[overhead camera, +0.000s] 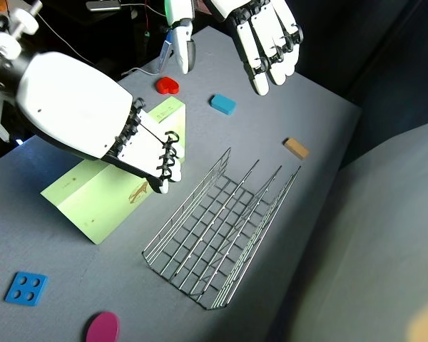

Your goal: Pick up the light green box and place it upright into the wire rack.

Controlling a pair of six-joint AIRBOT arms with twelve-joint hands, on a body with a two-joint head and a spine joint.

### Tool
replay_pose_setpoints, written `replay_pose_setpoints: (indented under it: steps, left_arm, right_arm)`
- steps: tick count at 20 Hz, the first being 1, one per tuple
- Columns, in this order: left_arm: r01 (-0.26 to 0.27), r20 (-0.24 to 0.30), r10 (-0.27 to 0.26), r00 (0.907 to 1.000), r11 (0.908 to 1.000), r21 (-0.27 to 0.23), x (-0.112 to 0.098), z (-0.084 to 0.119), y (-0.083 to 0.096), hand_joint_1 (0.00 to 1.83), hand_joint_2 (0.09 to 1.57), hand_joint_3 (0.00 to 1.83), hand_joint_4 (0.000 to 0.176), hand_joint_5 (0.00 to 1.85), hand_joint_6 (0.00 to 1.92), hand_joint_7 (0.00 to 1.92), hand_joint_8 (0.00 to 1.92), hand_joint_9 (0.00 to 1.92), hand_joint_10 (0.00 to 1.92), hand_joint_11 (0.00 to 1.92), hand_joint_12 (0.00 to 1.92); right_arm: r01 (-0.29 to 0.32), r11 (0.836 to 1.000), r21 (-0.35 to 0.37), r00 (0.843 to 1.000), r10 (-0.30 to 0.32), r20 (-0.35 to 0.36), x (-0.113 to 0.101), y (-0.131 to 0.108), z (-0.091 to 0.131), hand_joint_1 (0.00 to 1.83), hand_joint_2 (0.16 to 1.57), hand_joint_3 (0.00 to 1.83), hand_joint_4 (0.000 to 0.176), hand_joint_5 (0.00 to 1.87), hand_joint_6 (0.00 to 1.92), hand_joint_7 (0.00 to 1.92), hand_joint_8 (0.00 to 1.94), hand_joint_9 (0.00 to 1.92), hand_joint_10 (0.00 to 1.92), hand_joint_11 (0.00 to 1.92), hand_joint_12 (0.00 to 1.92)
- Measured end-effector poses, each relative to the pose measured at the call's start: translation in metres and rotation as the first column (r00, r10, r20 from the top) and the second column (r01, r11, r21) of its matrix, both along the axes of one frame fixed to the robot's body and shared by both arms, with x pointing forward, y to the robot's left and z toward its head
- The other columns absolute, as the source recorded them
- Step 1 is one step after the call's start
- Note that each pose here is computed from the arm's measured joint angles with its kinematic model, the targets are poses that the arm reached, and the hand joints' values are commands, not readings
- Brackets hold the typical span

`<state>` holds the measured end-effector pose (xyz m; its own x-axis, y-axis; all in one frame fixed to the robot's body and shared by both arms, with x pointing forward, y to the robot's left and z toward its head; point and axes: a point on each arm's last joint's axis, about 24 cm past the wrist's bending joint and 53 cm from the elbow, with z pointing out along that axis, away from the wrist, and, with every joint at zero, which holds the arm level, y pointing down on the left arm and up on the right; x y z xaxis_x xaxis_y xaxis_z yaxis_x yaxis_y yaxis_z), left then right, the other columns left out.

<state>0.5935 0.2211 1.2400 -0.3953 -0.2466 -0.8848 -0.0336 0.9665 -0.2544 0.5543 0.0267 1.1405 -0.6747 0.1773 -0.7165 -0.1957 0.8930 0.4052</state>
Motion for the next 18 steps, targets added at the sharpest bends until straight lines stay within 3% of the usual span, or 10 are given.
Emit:
replay_pose_setpoints:
  steps: [7, 10, 14, 15, 16, 17, 18]
  left_arm:
    - [-0.017, -0.005, 0.017, 0.9998, 0.9997, 0.019, 0.005, -0.002, 0.011, 0.08, 1.16, 0.00, 0.015, 0.27, 0.00, 0.22, 0.00, 0.15, 0.00, 0.00, 0.63]
    - [-0.031, -0.002, 0.032, 0.9995, 0.9993, 0.021, 0.007, -0.002, 0.019, 0.08, 1.16, 0.01, 0.015, 0.27, 0.00, 0.22, 0.00, 0.14, 0.00, 0.00, 0.63]
    - [-0.051, -0.009, 0.051, 0.9987, 0.9984, 0.025, 0.005, -0.004, 0.027, 0.08, 1.16, 0.00, 0.015, 0.27, 0.00, 0.22, 0.00, 0.14, 0.00, 0.00, 0.63]
    - [-0.057, -0.011, 0.057, 0.9983, 0.9981, 0.025, 0.005, -0.005, 0.029, 0.08, 1.16, 0.00, 0.015, 0.27, 0.00, 0.22, 0.00, 0.14, 0.00, 0.00, 0.63]
    - [-0.058, -0.009, 0.058, 0.9982, 0.9979, 0.027, 0.005, -0.005, 0.030, 0.08, 1.16, 0.00, 0.015, 0.27, 0.00, 0.22, 0.00, 0.14, 0.00, 0.00, 0.63]
    - [-0.060, -0.007, 0.061, 0.9981, 0.9978, 0.027, 0.005, -0.004, 0.031, 0.08, 1.16, 0.01, 0.014, 0.27, 0.00, 0.21, 0.00, 0.14, 0.00, 0.00, 0.63]
    - [-0.062, -0.008, 0.063, 0.9980, 0.9977, 0.025, 0.005, -0.004, 0.032, 0.08, 1.17, 0.01, 0.014, 0.27, 0.00, 0.21, 0.00, 0.14, 0.00, 0.00, 0.63]
  right_arm:
    - [-0.017, 1.000, -0.015, 0.999, 0.016, -0.029, -0.005, 0.003, -0.013, 0.94, 0.90, 0.00, 0.000, 0.41, 0.01, 0.44, 0.01, 0.37, 0.02, 0.00, 0.97]
    - [-0.012, 1.000, -0.016, 1.000, 0.011, -0.028, -0.003, 0.003, -0.013, 0.98, 0.93, 0.00, 0.000, 0.56, 0.02, 0.58, 0.01, 0.49, 0.02, 0.01, 1.14]
    - [-0.020, 1.000, -0.010, 0.999, 0.020, -0.025, -0.003, 0.005, -0.012, 1.10, 0.98, 0.01, 0.000, 0.82, 0.04, 0.93, 0.04, 0.85, 0.11, 0.39, 1.33]
    - [-0.022, 1.000, -0.011, 1.000, 0.022, -0.019, -0.002, 0.005, -0.011, 1.14, 0.99, 0.00, 0.000, 0.90, 0.03, 1.03, 0.03, 0.93, 0.25, 0.51, 1.43]
    - [-0.024, 1.000, -0.012, 1.000, 0.024, -0.008, -0.001, 0.006, -0.009, 1.32, 1.03, 0.00, 0.000, 0.97, 0.03, 1.10, 0.61, 0.92, 0.55, 0.60, 1.50]
    - [-0.026, 1.000, -0.011, 1.000, 0.026, 0.000, 0.000, 0.006, -0.008, 1.28, 1.08, 0.02, 0.000, 0.90, 0.76, 1.13, 0.84, 0.91, 0.78, 0.68, 1.56]
    - [-0.032, 0.999, -0.015, 0.999, 0.032, 0.008, 0.000, 0.006, -0.007, 1.27, 1.09, 0.01, 0.000, 0.93, 0.86, 1.12, 0.94, 0.87, 1.01, 0.70, 1.61]
